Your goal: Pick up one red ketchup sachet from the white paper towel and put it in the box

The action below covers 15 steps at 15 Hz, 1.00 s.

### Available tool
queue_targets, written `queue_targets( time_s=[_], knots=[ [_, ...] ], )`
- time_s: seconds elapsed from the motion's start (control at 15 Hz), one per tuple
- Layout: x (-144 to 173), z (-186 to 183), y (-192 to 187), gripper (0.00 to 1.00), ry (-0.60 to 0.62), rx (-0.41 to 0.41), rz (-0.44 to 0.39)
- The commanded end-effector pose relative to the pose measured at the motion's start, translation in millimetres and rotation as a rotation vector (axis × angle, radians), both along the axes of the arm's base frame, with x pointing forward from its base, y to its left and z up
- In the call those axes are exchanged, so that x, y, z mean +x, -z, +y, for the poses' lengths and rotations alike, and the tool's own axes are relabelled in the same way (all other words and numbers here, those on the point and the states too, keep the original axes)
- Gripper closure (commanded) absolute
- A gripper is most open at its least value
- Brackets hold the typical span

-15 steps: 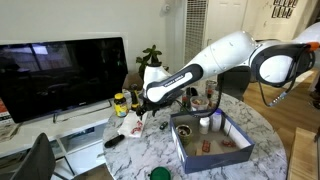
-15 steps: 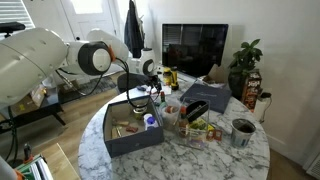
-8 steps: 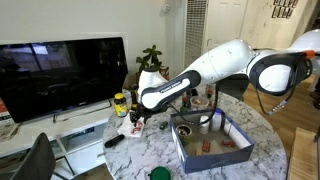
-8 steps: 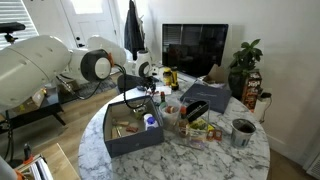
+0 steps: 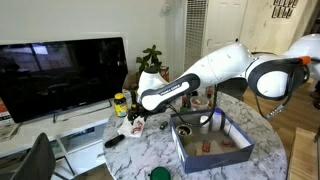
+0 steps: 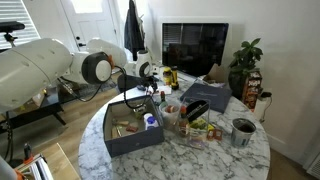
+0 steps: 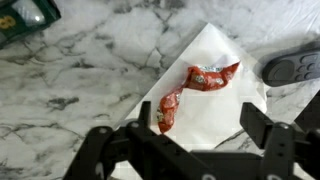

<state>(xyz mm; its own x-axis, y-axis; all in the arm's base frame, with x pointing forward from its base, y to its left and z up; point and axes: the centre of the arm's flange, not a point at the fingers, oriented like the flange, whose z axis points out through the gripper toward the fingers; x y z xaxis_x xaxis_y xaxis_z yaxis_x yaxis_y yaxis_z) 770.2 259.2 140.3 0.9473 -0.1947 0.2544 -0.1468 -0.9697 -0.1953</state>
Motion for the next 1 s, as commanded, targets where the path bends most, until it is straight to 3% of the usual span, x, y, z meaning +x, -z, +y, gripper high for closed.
queue_targets(
  time_s=[0.0,0.13,0.2,0.27,0.33,0.6,0.93],
  knots=[
    [14.1,-8.2,17.7,0.0,-0.012,0.024,0.073],
    [17.6,-16.3,25.0,0.0,-0.01,0.024,0.094],
    [19.0,-19.3,28.8,0.04,-0.009,0.036,0.101],
    [19.9,-21.3,31.9,0.17,-0.007,0.05,0.099],
    [20.6,-22.1,34.7,0.23,-0.006,0.07,0.097],
    [23.1,-21.6,37.9,0.39,-0.001,0.113,0.086],
    [28.6,-21.4,30.8,0.39,0.01,0.134,0.049]
  ],
)
